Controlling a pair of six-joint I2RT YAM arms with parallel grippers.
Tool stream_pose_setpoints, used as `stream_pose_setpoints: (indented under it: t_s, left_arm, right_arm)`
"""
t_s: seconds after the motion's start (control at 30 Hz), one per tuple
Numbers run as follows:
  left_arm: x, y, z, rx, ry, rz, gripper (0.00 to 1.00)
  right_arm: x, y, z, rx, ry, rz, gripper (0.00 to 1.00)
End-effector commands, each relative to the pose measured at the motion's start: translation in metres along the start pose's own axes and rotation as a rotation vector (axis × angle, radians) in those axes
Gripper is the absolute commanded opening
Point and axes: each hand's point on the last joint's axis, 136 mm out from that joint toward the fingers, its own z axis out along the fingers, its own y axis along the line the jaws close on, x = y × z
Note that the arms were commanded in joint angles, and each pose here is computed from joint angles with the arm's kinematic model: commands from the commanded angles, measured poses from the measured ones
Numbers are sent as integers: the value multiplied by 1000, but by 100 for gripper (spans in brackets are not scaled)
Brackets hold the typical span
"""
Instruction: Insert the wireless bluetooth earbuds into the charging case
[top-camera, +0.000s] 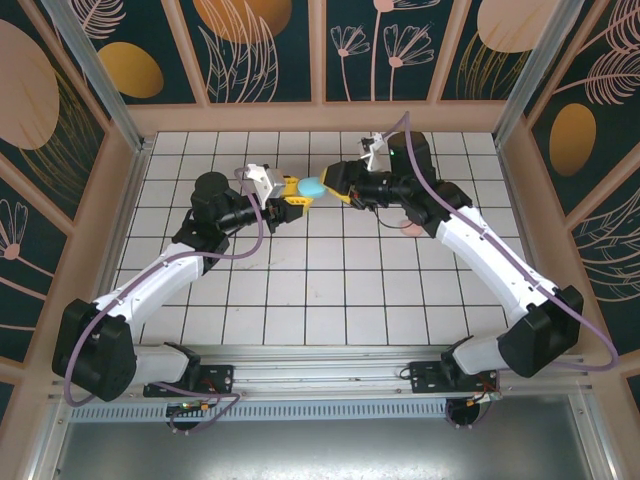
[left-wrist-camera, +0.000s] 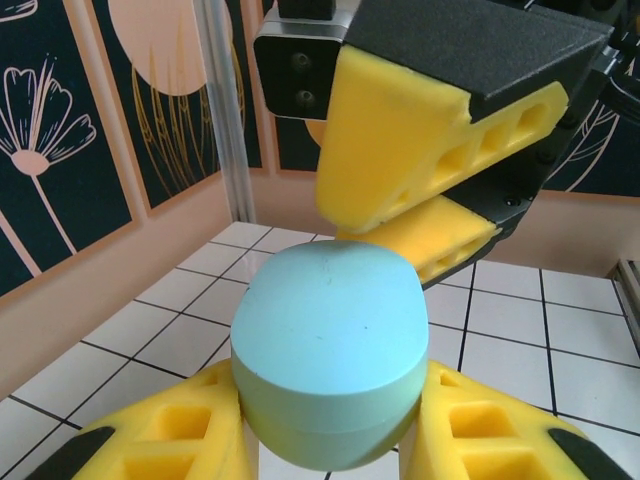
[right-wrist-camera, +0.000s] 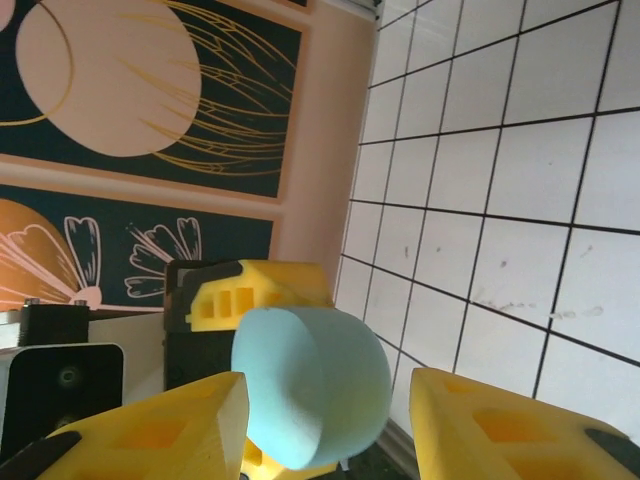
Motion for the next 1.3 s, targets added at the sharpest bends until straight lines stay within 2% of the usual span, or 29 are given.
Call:
stream_pose_setpoints:
  t_s: [0.0, 0.37, 0.8, 0.87, 1.1, 1.27]
  left_arm:
    - [-23, -3, -1, 24, -62, 51, 22]
    - [-31, 0, 2, 28, -109, 15, 24]
    - [-22, 4, 3, 3, -83, 7, 27]
    - [-21, 6, 2, -15, -75, 9, 32]
    - [-13, 19, -8, -136, -54, 27, 64]
    - [-9, 23, -17, -202, -37, 55, 85]
  right_arm:
    - [0, 6, 9, -65, 25, 19, 47]
    - [1, 12, 16, -153, 37, 55, 45]
    - [-4, 9, 26, -178, 41, 56, 24]
    - [-4, 7, 27, -171, 36, 60, 21]
    - [-36, -18, 19, -114, -52, 98, 18]
    - [-45, -61, 20, -9, -74, 141, 18]
